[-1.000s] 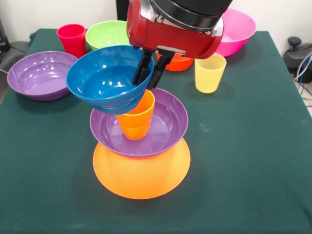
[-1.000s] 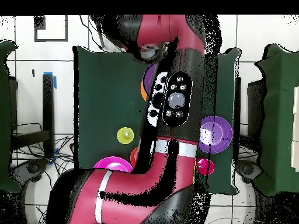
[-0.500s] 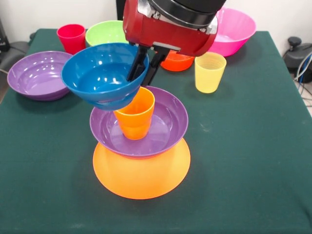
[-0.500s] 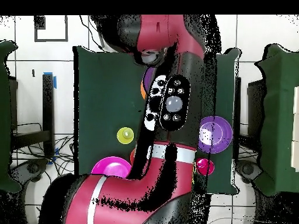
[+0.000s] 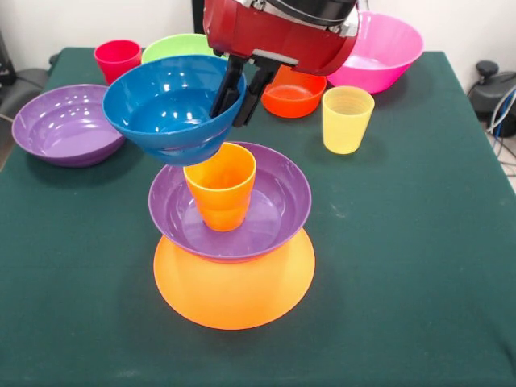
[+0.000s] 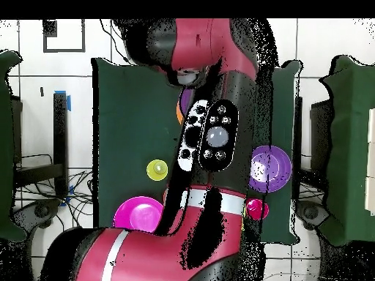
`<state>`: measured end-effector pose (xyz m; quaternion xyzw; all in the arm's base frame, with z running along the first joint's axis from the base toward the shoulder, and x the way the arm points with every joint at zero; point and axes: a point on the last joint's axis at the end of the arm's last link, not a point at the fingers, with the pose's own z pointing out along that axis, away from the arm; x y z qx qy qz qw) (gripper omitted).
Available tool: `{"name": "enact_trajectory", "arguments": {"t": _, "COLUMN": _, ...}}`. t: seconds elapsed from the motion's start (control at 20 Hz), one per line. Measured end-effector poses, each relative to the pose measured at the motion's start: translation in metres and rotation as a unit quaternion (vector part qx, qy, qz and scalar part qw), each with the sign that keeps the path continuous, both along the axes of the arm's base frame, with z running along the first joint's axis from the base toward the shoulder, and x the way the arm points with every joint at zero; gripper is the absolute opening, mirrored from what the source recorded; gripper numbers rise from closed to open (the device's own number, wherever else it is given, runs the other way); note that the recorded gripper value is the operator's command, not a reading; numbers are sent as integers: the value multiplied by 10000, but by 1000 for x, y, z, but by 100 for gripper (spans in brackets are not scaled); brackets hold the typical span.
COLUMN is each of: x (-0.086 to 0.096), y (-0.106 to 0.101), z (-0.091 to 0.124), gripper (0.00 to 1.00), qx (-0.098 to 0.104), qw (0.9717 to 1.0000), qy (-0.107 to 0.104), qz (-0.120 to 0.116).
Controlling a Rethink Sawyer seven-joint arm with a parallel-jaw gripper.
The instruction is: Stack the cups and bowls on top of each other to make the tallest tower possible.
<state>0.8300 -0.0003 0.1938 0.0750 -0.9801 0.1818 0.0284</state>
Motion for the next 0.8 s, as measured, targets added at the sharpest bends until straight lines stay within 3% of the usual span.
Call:
{"name": "enact_trajectory", "arguments": {"t": 0.45, "x": -4, "y": 1, "z": -11, "gripper": 0, "qx": 133, "qw": 9993, "qy": -315, "qz": -138}}
{"name": "enact_trajectory", "arguments": {"t": 0.8, "x": -14, "y": 2, "z": -27, "gripper": 0, "qx": 254, "qw": 9984, "qy": -407, "qz": -298}}
